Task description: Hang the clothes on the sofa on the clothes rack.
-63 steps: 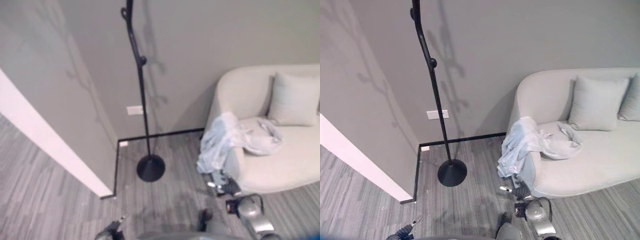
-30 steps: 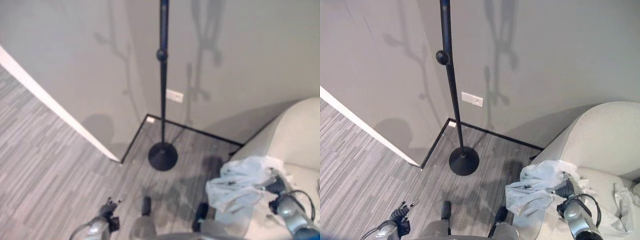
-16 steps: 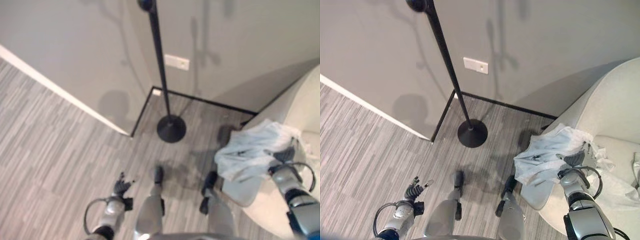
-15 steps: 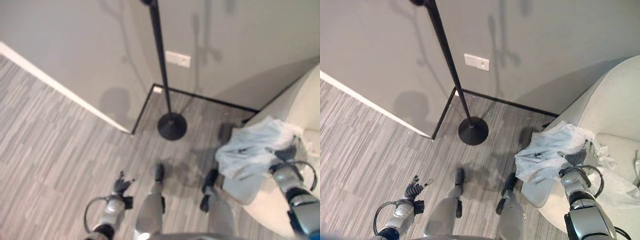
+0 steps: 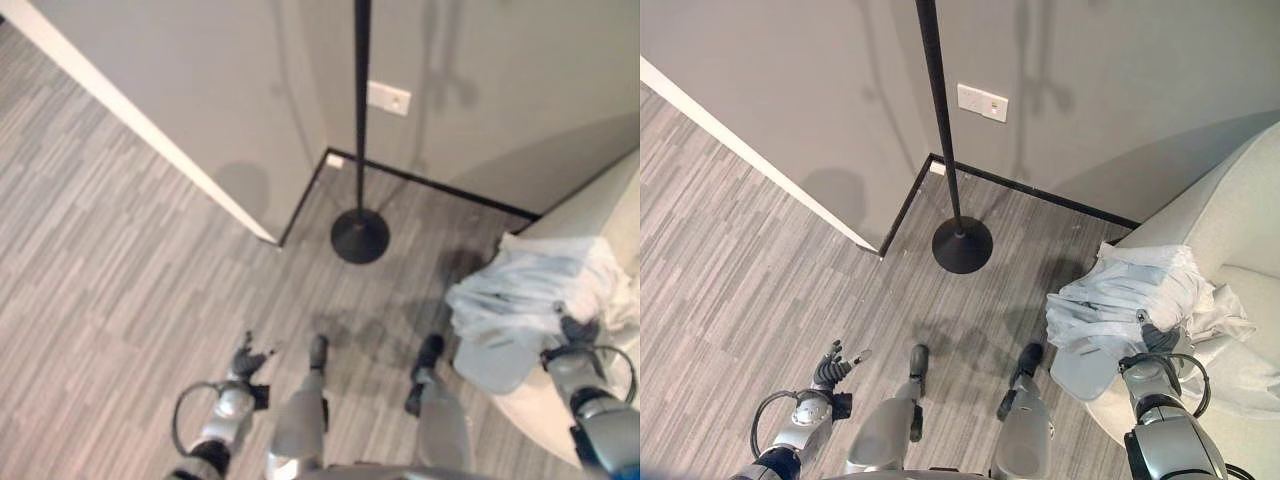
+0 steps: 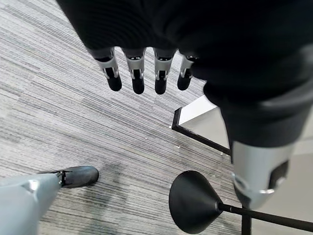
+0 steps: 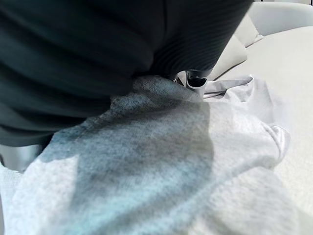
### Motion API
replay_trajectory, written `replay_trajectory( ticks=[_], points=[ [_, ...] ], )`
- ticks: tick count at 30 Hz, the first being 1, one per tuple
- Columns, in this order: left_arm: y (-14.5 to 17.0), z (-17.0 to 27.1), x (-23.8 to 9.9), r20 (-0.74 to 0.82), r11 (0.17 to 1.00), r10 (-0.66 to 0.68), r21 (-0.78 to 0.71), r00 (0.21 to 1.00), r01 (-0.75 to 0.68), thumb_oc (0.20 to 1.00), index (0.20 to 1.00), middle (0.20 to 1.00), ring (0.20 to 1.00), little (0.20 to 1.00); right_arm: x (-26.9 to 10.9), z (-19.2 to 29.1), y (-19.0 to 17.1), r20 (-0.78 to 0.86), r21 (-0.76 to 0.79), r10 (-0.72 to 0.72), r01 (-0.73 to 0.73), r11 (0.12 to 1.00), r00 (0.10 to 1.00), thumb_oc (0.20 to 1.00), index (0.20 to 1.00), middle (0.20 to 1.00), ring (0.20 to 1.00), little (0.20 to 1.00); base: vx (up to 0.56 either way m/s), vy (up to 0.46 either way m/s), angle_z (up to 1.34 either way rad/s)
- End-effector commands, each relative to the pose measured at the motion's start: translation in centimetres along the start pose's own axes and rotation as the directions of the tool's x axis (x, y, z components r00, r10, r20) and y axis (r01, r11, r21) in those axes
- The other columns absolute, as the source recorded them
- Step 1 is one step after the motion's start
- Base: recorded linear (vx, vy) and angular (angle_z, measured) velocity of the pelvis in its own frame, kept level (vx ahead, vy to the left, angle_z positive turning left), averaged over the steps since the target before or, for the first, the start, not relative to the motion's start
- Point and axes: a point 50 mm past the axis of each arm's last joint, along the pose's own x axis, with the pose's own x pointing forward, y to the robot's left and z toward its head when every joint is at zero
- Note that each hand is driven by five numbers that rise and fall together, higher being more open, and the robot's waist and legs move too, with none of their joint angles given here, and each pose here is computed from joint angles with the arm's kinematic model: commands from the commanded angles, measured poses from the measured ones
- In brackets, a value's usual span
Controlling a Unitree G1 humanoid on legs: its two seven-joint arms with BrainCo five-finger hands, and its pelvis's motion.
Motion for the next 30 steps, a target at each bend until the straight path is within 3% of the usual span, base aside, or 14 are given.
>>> replay_trajectory(
  ticks=[1,2,6,8,11,13,18,23,25,26,30],
  points=[
    [-0.7,1.3,0.6,0.023,0.999,-0.020,0.043,1.000,0.019,1.000,1.000,1.000,1.000,1.000,-7.0,-3.1,9.5,-0.108,0.030,0.499,-0.499,0.866,0.860,0.200,0.200,0.200,0.200,0.200,0.04,0.010,0.03],
    [-0.7,1.3,0.6,0.023,0.999,-0.020,0.043,1.000,0.019,1.000,1.000,1.000,1.000,1.000,-7.0,-3.1,9.5,-0.108,0.030,0.499,-0.499,0.866,0.860,0.200,0.200,0.200,0.200,0.200,0.04,0.006,0.06],
    [-0.3,0.7,0.6,-0.009,0.999,-0.022,0.038,1.000,0.022,1.000,1.000,1.000,1.000,1.000,-7.7,-2.3,10.3,-0.091,0.302,0.544,-0.498,0.813,0.834,0.200,0.200,0.200,0.200,0.200,0.04,-0.006,0.03],
    [0.0,0.6,0.7,-0.020,0.999,-0.022,0.029,1.000,0.023,1.000,1.000,1.000,1.000,1.000,-8.2,-0.3,11.0,-0.009,0.454,0.570,-0.504,0.735,0.822,0.200,0.200,0.200,0.200,0.200,0.03,-0.004,-0.01],
    [0.9,-0.2,0.7,-0.069,1.000,-0.004,0.021,0.998,0.006,1.000,1.000,1.000,1.000,1.000,-9.4,4.6,10.8,0.247,0.635,0.564,-0.572,0.519,0.788,0.200,0.200,0.200,0.200,0.200,0.05,-0.010,-0.05],
    [1.2,-0.7,0.5,-0.090,1.000,0.003,0.028,0.996,-0.001,1.000,1.000,1.000,1.000,1.000,-10.2,7.1,9.2,0.413,0.661,0.513,-0.635,0.400,0.753,0.200,0.200,0.200,0.200,0.200,0.06,-0.001,-0.17],
    [1.6,-2.6,-0.2,-0.152,0.998,-0.020,0.060,0.988,0.029,1.000,1.000,1.000,1.000,1.000,-10.5,10.0,3.9,0.628,0.635,0.332,-0.710,0.305,0.704,0.200,0.200,0.200,0.200,0.200,0.09,0.032,-0.21],
    [2.4,-3.8,-0.7,-0.189,0.997,-0.021,0.071,0.982,0.035,1.000,1.000,1.000,1.000,1.000,-10.7,10.9,1.2,0.697,0.597,0.250,-0.737,0.318,0.672,0.200,0.200,0.200,0.200,0.200,0.07,0.048,0.02],
    [2.7,-4.3,-1.0,-0.208,0.997,-0.019,0.073,0.978,0.035,1.000,1.000,1.000,1.000,1.000,-10.7,10.9,0.7,0.701,0.607,0.234,-0.736,0.299,0.674,0.200,0.200,0.200,0.200,0.200,0.06,0.045,-0.03],
    [3.0,-4.6,-1.2,-0.220,0.998,-0.014,0.062,0.975,0.028,1.000,1.000,1.000,1.000,1.000,-10.7,11.3,0.9,0.701,0.633,0.235,-0.739,0.230,0.673,0.200,0.200,0.200,0.200,0.200,0.05,0.036,0.00],
    [2.8,-3.6,-1.1,-0.159,0.998,-0.043,0.030,0.986,0.048,1.000,1.000,1.000,1.000,1.000,-10.9,12.9,0.6,0.723,0.623,0.210,-0.753,0.213,0.658,0.200,0.200,0.200,0.200,0.200,0.02,0.042,-0.03]
  ],
)
